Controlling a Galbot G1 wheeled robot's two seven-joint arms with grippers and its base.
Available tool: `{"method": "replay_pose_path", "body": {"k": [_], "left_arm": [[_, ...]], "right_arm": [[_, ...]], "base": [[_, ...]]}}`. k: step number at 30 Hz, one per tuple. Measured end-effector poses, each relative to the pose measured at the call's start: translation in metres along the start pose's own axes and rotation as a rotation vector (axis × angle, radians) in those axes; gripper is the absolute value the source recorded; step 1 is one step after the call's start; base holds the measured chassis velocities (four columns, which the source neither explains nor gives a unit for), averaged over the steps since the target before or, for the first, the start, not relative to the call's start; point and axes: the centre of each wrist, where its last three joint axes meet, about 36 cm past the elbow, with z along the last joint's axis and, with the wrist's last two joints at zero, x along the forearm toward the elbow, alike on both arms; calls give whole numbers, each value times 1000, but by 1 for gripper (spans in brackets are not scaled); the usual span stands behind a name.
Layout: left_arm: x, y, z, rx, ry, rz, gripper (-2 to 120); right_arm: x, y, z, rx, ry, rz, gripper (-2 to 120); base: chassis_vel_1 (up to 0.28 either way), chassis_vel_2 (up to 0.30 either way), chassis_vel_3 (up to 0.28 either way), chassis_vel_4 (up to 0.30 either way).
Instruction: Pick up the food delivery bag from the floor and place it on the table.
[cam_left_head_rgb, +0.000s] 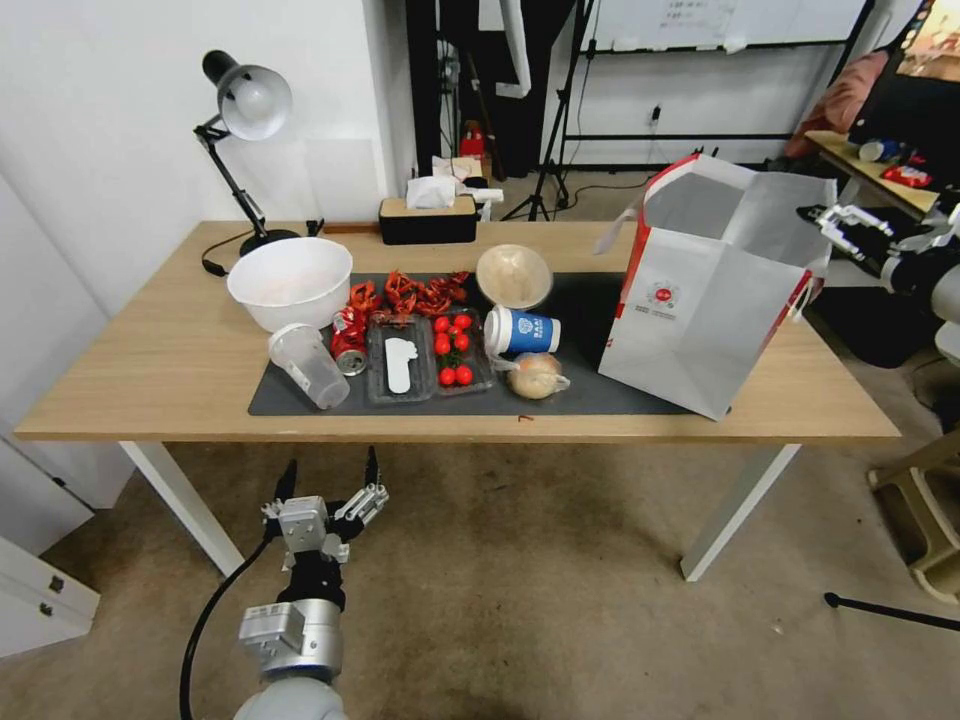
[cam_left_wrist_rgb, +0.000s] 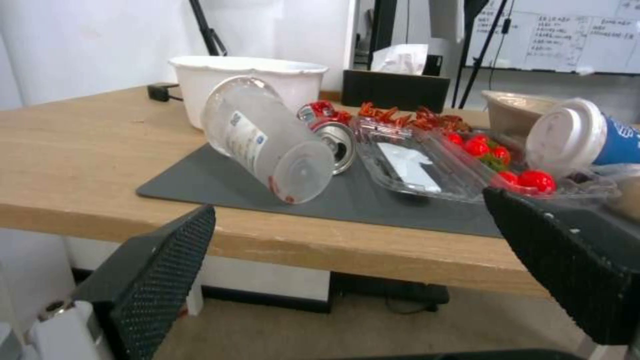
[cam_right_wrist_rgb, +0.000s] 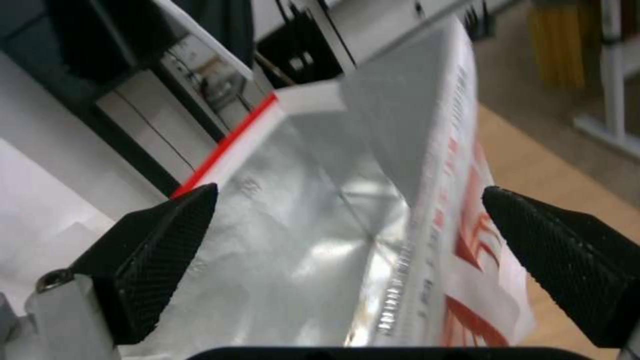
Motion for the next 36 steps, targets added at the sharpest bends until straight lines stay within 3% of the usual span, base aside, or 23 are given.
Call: {"method": "replay_pose_path", "body": {"k": [6,11,14,16,18,19,22,25,27,36], "left_arm": [[3,4,-6,-10,-5,10,100],[7,6,-10,-13,-16,11,100],[11,7,-13,-7,-30,11,100],[11,7,-13,-7,-30,11,100],[13,7,-14,-4,-39,9,100],[13,7,-14,-4,-39,9,100],[15,8,-16,-4,-44,17,100],[15,8,-16,-4,-44,19,100],[17,7,-12,-6,-47,41,100],[16,6,-4,5,-61,69,100]], "right_arm": [[22,20,36,296,-180,-133,100],[37,33,61,355,-212,-226,100],[59,42,99,408,-251,-301,100],[60,42,101,412,-255,-303,100],[81,32,143,437,-305,-331,100],[81,32,143,437,-305,-331,100],[105,13,184,458,-327,-320,100],[109,10,191,462,-330,-314,100],[140,-12,235,475,-356,-257,100],[140,-60,304,468,-298,-236,100]], "base": [[0,0,0,0],[0,0,0,0],[0,0,0,0],[0,0,0,0],[0,0,0,0],[0,0,0,0],[0,0,0,0],[0,0,0,0],[0,0,0,0],[0,0,0,0]]}}
